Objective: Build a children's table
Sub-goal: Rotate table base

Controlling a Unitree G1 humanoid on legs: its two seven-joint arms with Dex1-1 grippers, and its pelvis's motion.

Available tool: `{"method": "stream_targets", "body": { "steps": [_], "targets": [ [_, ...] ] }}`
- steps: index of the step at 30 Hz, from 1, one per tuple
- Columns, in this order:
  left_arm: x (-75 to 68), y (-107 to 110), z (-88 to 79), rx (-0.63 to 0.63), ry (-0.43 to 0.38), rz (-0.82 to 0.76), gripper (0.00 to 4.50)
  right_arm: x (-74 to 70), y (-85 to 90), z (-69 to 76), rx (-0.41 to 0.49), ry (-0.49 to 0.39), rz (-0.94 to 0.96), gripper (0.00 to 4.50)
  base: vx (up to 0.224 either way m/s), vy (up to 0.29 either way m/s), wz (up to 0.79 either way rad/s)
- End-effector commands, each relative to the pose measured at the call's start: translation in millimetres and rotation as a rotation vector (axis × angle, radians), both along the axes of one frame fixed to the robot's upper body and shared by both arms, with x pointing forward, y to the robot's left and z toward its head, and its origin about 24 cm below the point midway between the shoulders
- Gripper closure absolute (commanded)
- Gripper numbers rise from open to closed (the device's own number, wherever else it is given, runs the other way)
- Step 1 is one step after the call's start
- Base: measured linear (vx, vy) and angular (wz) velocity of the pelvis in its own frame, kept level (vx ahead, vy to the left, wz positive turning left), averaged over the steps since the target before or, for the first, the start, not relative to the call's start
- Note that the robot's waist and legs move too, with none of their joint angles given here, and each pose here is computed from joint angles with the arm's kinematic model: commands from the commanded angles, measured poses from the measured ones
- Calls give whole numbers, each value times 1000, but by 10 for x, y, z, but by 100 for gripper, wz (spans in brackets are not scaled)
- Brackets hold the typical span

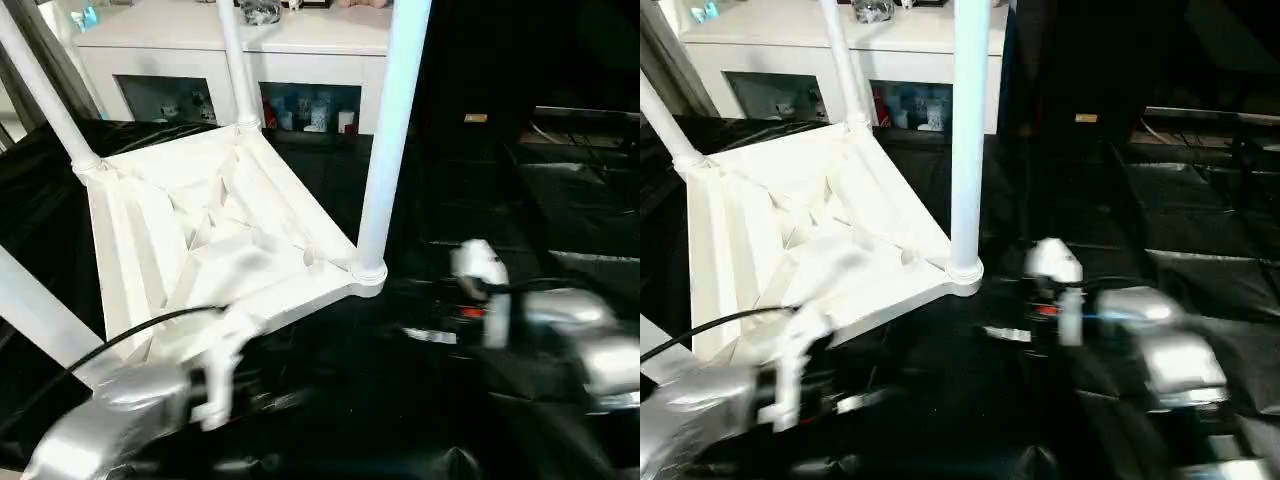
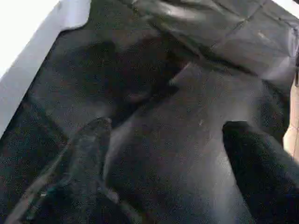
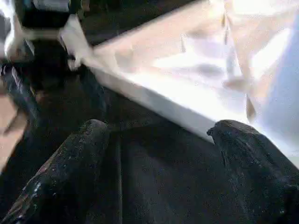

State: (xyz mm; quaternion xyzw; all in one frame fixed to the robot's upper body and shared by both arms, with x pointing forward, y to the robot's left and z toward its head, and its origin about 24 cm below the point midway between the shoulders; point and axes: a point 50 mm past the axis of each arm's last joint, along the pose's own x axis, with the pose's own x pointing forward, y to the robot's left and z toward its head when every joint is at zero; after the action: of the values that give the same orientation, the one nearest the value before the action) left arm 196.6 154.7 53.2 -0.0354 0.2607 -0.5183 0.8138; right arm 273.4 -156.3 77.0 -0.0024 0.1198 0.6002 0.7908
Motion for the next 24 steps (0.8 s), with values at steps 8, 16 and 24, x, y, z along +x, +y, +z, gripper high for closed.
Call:
{"method": "stream_targets", "body": {
  "steps": [8,16,24],
  "targets": [
    [94,256,-462,58,44,58,9,315,494,-41,49,-47,-180,61,0,0,0],
    [80,285,-571,29,-17,38,9,549,623,-31,116,-62,-398,61,0,0,0],
    [208,121,-376,-31,-80,17,9,833,260,16,91,-95,-709,61,0,0,0]
  ]
}}
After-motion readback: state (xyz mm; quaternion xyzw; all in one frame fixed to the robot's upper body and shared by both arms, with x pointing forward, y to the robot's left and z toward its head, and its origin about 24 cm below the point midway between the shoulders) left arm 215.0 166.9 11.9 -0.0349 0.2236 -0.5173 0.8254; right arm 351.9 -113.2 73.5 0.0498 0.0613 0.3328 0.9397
